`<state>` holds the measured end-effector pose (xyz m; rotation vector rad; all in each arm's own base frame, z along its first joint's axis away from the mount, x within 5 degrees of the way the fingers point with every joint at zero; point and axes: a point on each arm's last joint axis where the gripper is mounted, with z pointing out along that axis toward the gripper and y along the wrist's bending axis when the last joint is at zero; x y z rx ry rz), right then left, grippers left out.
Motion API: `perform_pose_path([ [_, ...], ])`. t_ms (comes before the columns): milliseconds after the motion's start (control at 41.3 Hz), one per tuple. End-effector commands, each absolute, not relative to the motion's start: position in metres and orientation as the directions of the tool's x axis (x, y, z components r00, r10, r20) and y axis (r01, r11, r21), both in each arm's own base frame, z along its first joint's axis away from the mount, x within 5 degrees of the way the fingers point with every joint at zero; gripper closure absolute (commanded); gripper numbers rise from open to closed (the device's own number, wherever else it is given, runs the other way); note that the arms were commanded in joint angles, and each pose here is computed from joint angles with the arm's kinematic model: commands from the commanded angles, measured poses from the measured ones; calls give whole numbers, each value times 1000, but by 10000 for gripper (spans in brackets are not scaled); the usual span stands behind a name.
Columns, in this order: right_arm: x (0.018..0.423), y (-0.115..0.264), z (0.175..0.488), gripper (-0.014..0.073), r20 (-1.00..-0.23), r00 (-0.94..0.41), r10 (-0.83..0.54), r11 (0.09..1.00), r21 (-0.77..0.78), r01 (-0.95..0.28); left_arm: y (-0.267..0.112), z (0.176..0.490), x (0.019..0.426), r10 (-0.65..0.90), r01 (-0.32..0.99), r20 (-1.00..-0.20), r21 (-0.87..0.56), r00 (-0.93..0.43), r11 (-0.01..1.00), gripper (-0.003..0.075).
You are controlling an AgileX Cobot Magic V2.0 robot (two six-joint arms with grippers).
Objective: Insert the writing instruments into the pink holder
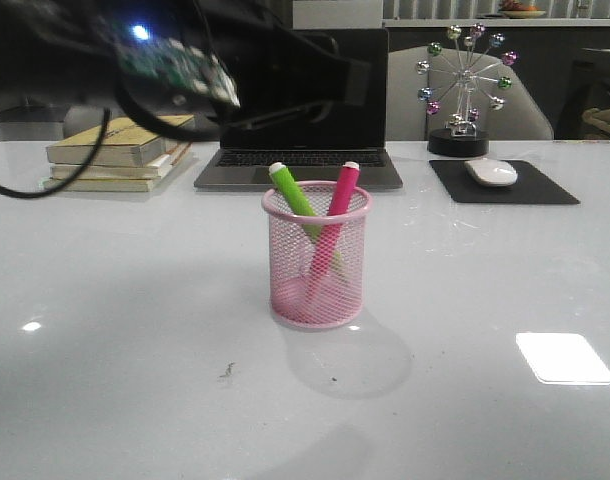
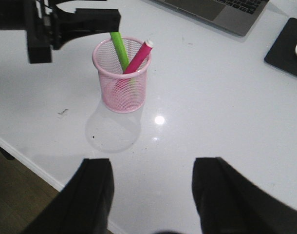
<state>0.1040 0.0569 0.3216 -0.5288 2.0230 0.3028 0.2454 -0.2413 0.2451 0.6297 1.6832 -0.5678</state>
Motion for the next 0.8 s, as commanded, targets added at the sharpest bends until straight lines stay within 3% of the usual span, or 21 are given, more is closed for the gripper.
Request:
perform_pose_path([
  [0, 107, 58, 336, 118, -919, -341, -198, 876, -11, -482, -223, 296, 225, 101, 685, -979, -47, -174, 727, 263],
  [266, 107, 58, 336, 118, -919, -341, -198, 876, -11, -482, -166, 341, 163, 260, 708, -909, -53, -327, 704, 263],
  [436, 107, 58, 336, 118, -919, -341, -198, 876, -11, -482, -132, 360, 126, 286, 718, -895, -54, -343, 694, 263],
  [775, 107, 58, 336, 118, -919, -341, -198, 876, -11, -482, -71, 351, 71, 310, 716, -911, 23, -273, 698, 264],
])
